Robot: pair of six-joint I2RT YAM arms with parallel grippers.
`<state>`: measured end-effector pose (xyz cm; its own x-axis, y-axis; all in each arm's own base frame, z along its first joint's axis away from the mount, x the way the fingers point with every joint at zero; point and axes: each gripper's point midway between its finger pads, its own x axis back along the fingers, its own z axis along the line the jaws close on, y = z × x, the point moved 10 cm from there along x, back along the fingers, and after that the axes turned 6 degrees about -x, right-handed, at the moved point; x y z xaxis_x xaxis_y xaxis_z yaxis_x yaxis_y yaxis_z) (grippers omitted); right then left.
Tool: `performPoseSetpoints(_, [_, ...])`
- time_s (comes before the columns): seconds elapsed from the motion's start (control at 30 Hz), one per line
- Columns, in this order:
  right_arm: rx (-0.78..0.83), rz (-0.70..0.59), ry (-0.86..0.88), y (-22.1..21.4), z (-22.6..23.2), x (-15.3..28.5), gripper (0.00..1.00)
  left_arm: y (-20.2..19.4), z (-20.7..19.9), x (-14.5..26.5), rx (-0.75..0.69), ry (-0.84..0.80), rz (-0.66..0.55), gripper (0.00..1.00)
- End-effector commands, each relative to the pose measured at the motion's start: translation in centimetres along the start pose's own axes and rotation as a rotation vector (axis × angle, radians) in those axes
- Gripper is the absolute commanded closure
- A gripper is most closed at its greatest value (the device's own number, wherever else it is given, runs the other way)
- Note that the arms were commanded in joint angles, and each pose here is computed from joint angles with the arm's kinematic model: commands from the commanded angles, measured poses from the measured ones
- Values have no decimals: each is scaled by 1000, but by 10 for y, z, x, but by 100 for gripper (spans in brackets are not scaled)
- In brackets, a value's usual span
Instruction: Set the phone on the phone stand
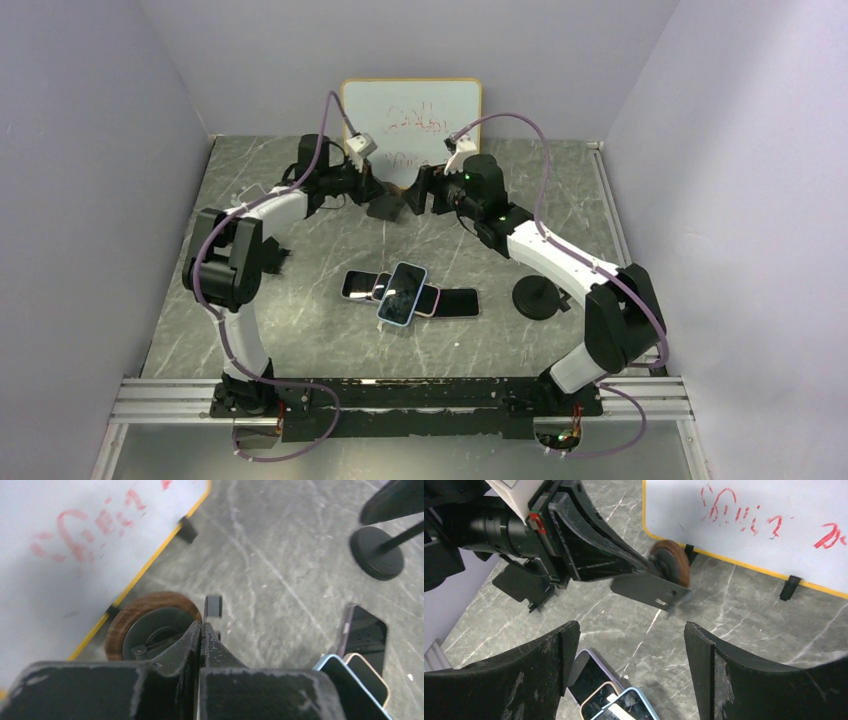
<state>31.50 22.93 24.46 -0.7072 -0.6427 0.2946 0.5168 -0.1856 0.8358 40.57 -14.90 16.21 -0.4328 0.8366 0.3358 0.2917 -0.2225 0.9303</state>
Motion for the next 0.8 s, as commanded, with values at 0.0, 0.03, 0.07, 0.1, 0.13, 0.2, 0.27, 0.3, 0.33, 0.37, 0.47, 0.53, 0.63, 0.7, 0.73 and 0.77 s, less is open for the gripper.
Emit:
performPoseSetpoints(0.0, [40,-36,-15,11,0,16,19,25,-14,-26,-51,-133,-64,95])
performPoseSetpoints(0.03, [44,-40,-20,11,0,18,19,26,-17,-33,-55,-158,-66,95])
performPoseSetpoints(0.07, [45,-40,-24,11,-1,20,19,27,-20,-40,-60,-181,-64,95])
performPoseSetpoints(0.1, [46,-44,-26,11,-2,23,18,26,-22,-47,-64,-200,-57,95])
performPoseSetpoints(0.13, [46,-46,-30,11,-3,25,18,21,-22,-55,-58,-222,-45,95])
performPoseSetpoints(0.2, [48,-52,-38,12,-4,30,18,15,-20,-67,-53,-258,-24,95])
performPoseSetpoints(0.27, [54,-60,-47,13,-5,36,18,9,-15,-77,-44,-275,12,95])
performPoseSetpoints(0.3, [56,-63,-50,14,-6,39,18,7,-14,-82,-46,-279,28,95])
performPoseSetpoints(0.33, [58,-70,-52,15,-6,42,18,7,-13,-86,-49,-284,40,95])
performPoseSetpoints(0.37, [57,-74,-51,16,-7,45,17,6,-14,-89,-45,-296,60,95])
performPoseSetpoints(0.47, [51,-79,-46,16,-9,49,17,9,-17,-97,-63,-303,92,92])
performPoseSetpoints(0.53, [44,-73,-41,14,-11,49,17,14,-18,-102,-71,-293,104,70])
performPoseSetpoints(0.63, [43,-70,-40,13,-14,51,17,22,-18,-102,-85,-281,105,44])
performPoseSetpoints(0.7, [41,-70,-39,13,-16,52,17,29,-19,-97,-102,-265,110,37])
performPoseSetpoints(0.73, [40,-71,-40,14,-18,53,17,34,-18,-92,-118,-243,111,36])
performPoseSetpoints(0.77, [38,-72,-38,14,-18,53,16,41,-17,-85,-133,-221,106,35])
